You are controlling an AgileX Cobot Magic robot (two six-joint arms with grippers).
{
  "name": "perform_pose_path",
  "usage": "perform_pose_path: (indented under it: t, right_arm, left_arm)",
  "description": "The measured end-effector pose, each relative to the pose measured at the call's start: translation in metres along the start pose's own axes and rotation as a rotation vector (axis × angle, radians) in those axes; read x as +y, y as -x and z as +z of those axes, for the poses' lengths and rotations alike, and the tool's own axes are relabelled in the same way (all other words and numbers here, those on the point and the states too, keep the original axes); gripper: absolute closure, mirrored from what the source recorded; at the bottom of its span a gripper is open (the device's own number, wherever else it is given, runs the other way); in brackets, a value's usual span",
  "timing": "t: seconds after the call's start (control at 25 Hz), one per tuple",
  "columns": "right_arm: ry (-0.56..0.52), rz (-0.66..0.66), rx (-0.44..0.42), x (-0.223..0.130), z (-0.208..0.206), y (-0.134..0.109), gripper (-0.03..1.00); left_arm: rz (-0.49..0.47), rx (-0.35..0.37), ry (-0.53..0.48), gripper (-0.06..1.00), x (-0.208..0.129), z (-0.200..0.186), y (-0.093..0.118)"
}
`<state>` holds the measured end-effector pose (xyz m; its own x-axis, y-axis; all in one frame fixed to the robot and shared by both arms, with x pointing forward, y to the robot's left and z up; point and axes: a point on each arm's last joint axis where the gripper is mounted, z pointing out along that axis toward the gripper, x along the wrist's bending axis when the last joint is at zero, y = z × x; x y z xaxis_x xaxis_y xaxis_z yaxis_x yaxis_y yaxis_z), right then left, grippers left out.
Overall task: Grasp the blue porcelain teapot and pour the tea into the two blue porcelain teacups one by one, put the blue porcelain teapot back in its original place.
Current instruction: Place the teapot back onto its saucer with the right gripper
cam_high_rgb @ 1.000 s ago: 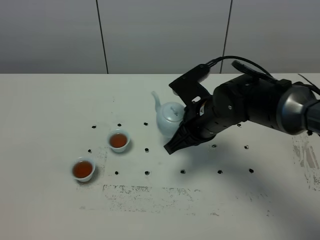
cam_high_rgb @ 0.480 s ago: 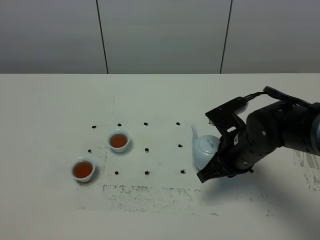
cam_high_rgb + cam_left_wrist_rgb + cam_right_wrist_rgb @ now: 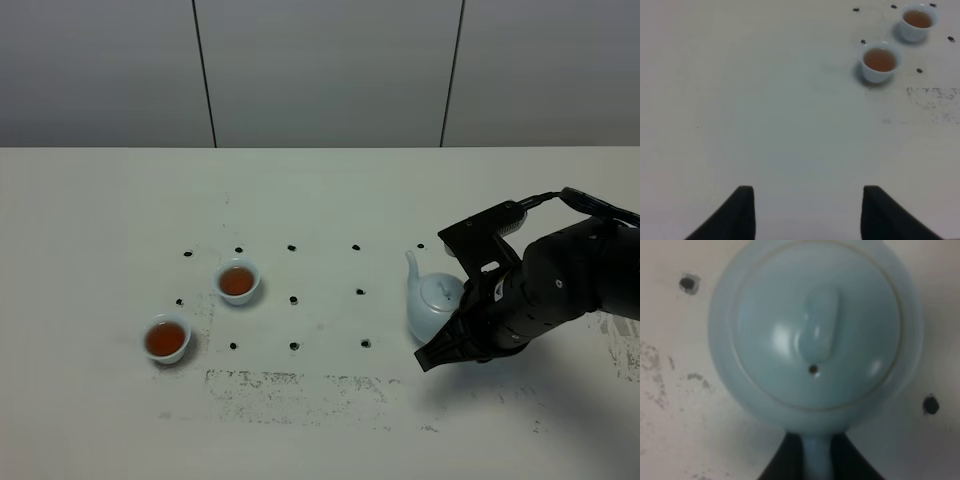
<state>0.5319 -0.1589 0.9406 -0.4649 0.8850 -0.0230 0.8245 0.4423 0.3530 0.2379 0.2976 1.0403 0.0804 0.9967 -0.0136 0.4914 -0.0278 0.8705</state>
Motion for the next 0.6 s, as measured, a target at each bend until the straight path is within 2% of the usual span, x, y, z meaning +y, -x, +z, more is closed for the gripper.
perform_pose_path:
  t: [0.6]
  right_arm:
    - [-0.027,0.027,-0.007,-0.007,0.018,0.007,0.92]
  left_arm:
    - [0.0,0.0,0.0,0.49,0.0,0.0,0.0]
